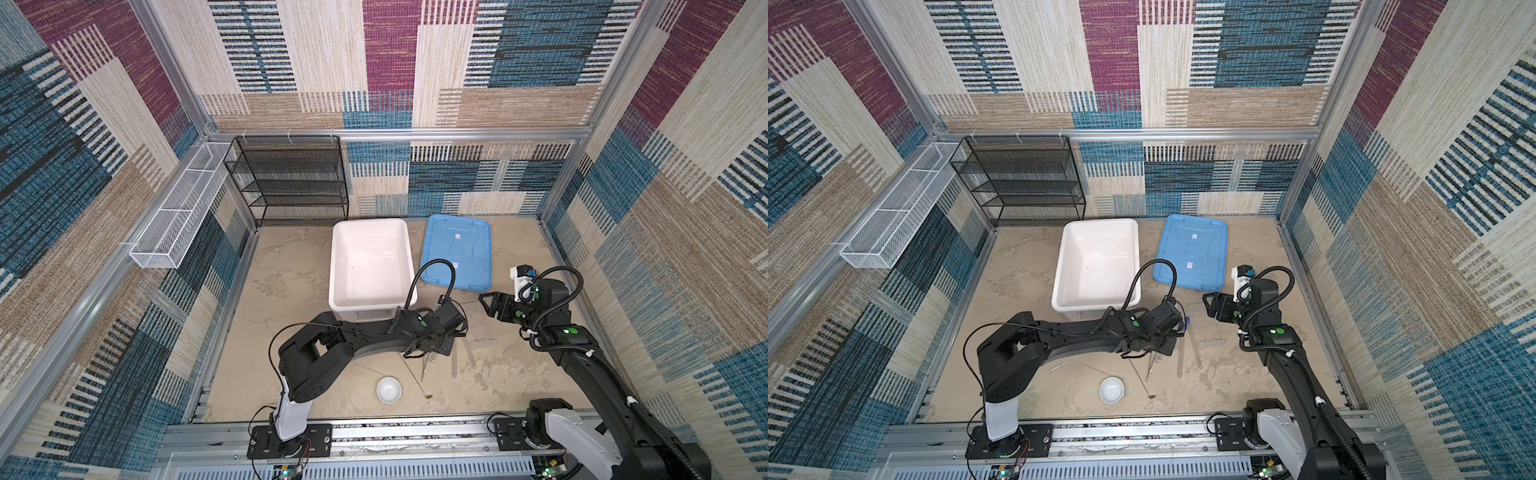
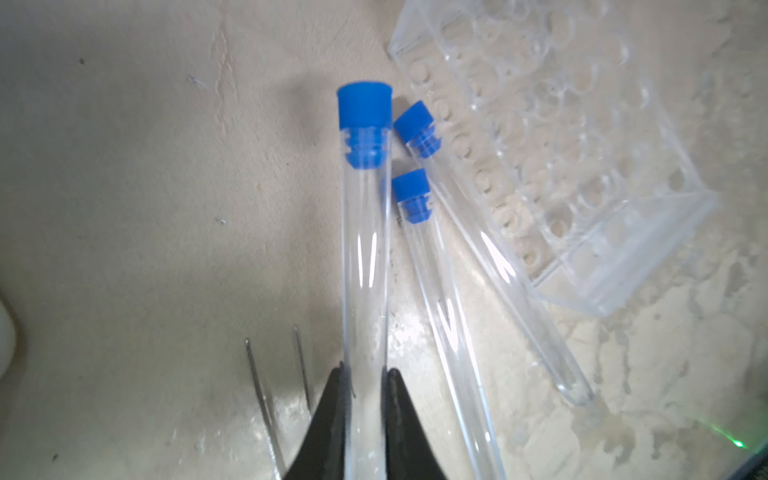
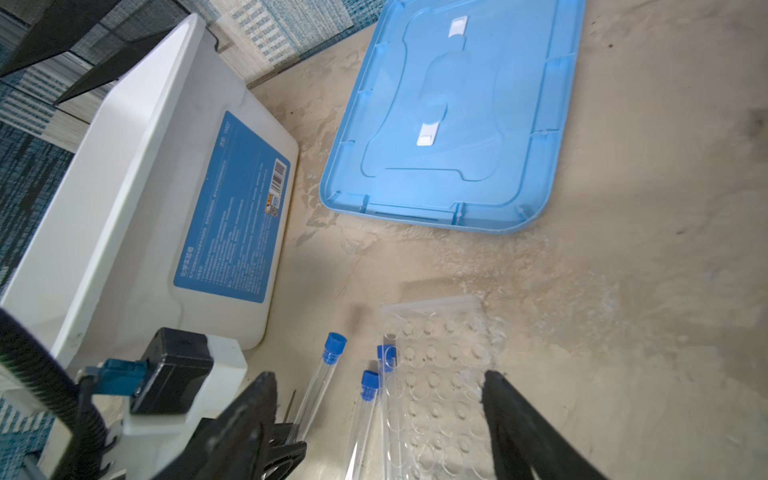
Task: Organize the chemistry lab equipment
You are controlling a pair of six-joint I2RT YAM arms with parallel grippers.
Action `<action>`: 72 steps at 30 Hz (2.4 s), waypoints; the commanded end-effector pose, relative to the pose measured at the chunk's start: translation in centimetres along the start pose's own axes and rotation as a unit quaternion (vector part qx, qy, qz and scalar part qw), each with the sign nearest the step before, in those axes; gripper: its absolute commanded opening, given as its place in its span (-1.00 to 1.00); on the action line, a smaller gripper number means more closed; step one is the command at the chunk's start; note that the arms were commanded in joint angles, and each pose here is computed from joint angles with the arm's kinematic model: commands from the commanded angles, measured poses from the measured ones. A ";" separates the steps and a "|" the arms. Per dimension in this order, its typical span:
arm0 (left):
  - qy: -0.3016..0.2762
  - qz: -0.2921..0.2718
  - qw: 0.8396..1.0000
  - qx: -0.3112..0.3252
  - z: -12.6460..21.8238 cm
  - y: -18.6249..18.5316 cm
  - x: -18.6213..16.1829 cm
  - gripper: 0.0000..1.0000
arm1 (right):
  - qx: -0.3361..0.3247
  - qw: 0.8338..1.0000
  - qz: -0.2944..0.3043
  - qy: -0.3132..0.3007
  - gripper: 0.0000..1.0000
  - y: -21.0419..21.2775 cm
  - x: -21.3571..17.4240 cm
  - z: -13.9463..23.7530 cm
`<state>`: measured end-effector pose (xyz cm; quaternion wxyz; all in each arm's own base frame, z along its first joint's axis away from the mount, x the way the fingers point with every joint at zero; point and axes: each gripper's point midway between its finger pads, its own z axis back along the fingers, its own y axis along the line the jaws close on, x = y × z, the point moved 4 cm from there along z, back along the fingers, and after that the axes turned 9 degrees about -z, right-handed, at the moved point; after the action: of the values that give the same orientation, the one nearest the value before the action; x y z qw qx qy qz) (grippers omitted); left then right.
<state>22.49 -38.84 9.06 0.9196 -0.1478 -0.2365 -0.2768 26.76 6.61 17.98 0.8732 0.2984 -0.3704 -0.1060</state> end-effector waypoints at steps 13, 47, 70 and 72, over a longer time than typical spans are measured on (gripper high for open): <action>-0.211 -0.101 0.969 -0.077 5.7 -1.4 4.2 -0.71 | 0.177 0.981 0.016 0.080 0.49 5.0 0.0 -0.6; -0.239 -0.145 0.957 -0.077 6.0 -1.3 3.1 -0.72 | 0.217 0.963 -0.003 0.163 -0.36 5.9 -2.6 -2.9; -0.240 -0.096 0.958 -0.126 9.4 -2.7 4.4 0.99 | 0.166 0.981 0.018 0.093 -0.64 5.4 -0.8 -2.5; -0.251 -0.076 0.951 -0.167 11.4 -3.7 5.3 0.99 | 0.138 0.989 0.039 0.042 -0.64 5.3 0.6 -1.6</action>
<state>21.02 -39.01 19.44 0.7752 -0.2852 -0.4367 -0.3565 26.89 12.57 19.23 0.8436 0.4548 -0.2855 0.0068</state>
